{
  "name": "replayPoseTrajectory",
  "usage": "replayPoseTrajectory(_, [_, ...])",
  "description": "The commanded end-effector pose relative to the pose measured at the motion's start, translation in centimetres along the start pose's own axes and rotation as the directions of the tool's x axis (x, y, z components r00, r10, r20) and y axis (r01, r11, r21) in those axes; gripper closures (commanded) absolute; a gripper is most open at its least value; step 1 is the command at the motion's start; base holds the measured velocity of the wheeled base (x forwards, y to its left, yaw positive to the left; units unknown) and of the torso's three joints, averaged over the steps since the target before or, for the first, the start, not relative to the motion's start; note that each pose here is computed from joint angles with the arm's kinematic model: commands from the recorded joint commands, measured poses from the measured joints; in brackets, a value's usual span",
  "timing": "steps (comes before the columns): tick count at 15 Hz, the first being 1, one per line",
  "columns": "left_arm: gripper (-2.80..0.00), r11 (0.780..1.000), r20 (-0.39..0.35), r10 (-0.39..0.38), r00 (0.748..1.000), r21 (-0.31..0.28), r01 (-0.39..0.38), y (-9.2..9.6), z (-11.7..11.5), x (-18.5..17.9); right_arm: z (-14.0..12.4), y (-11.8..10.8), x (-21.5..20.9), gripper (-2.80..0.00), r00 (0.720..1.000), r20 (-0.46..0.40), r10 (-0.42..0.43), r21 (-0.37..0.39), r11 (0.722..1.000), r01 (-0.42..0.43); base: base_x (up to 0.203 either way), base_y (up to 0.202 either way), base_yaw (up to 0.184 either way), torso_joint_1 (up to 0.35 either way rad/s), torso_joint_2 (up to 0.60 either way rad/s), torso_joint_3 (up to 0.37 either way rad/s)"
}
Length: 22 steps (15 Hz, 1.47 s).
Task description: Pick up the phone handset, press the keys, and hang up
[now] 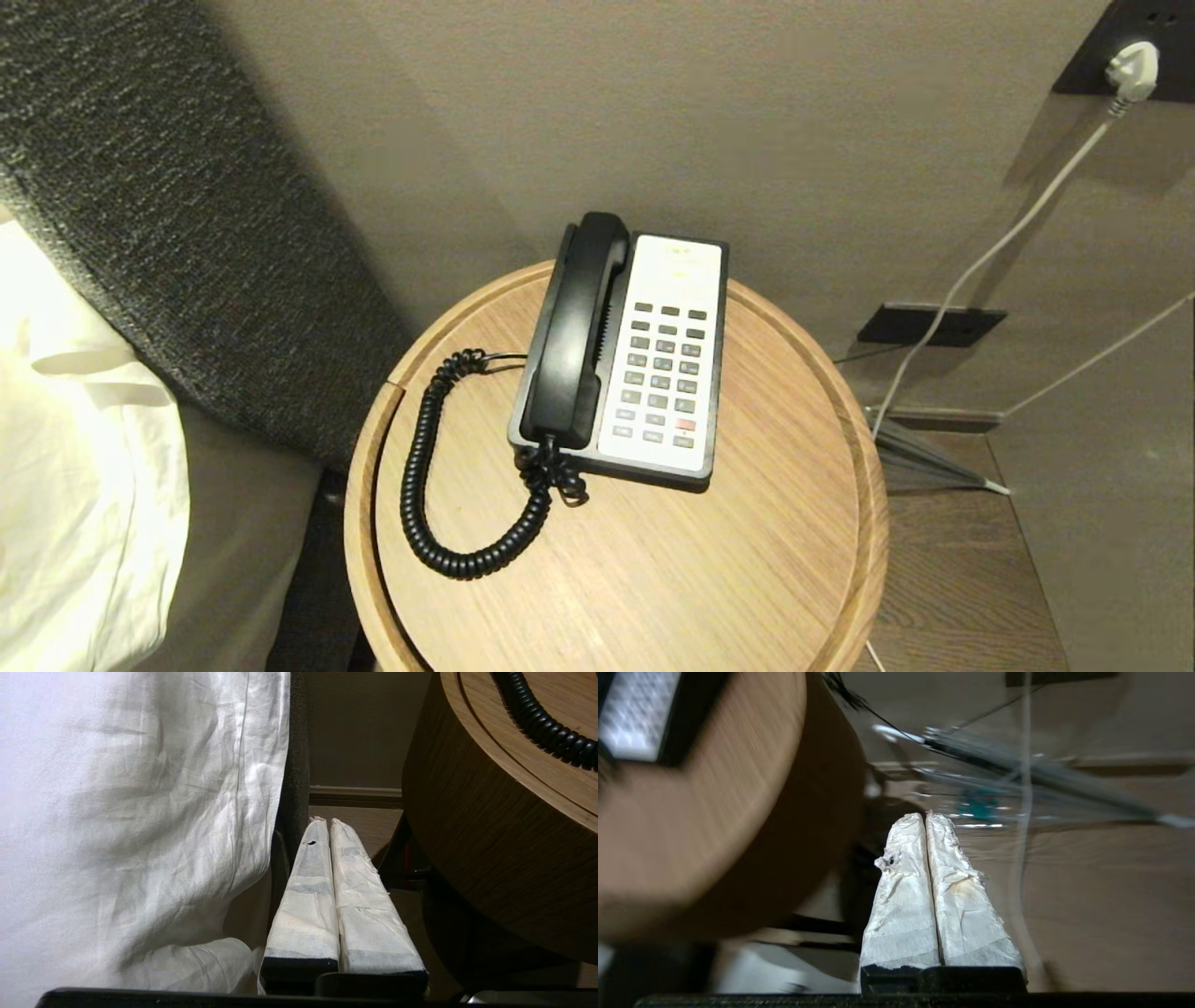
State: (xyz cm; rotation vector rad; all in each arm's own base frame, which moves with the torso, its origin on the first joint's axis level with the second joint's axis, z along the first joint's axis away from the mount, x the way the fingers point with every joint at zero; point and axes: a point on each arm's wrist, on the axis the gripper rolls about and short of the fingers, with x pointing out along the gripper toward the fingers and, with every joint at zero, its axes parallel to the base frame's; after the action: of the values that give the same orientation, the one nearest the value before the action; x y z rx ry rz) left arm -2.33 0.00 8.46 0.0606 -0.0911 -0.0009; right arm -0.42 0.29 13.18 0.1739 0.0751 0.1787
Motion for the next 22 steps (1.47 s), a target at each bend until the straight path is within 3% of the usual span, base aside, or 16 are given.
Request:
replayPoseTrajectory(1, [0.0, 1.0, -0.04, -0.003, 0.999, 0.001, 0.003, -0.1, -1.1, 0.2, -4.2, -0.5, -1.6, 0.0, 0.99, 0.118, -0.075, -0.117, 0.989, 0.089, 0.0, 0.0, 0.0, 0.0, 0.0, 0.0])
replayPoseTrajectory(4, [0.0, 1.0, -0.04, -0.003, 0.999, 0.001, 0.003, -0.1, -1.1, 0.2, -6.0, -1.0, -1.2, 0.0, 0.981, 0.097, -0.169, -0.166, 0.969, 0.183, 0.0, 0.0, 0.0, 0.0, 0.0, 0.0])
replayPoseTrajectory(8, [0.0, 1.0, -0.04, -0.003, 0.999, 0.001, 0.003, -0.1, -1.1, 0.2, -5.6, -0.9, -1.4, 0.0, 0.98, 0.118, -0.163, -0.196, 0.963, 0.184, 0.0, 0.0, 0.0, 0.0, 0.0, 0.0])
replayPoseTrajectory(11, [0.0, 1.0, -0.04, -0.003, 0.999, 0.001, 0.003, -0.1, -1.1, 0.2, -5.6, -1.0, -1.4, 0.0, 0.978, 0.121, -0.172, -0.148, 0.971, 0.189, 0.0, 0.0, 0.0, 0.0, 0.0, 0.0])
replayPoseTrajectory(19, [0.0, 1.0, -0.04, -0.004, 0.999, 0.002, 0.004, -0.1, -1.1, 0.2, -5.6, -1.0, -1.4, 0.0, 0.978, 0.121, -0.172, -0.148, 0.971, 0.189, 0.0, 0.0, 0.0, 0.0, 0.0, 0.0])
replayPoseTrajectory(22, [0.0, 1.0, -0.041, -0.002, 0.999, -0.031, 0.0, -0.1, -1.1, 0.2, -5.6, -1.0, -1.4, 0.0, 0.978, 0.121, -0.172, -0.148, 0.971, 0.189, 0.0, 0.0, 0.0, 0.0, 0.0, 0.0])
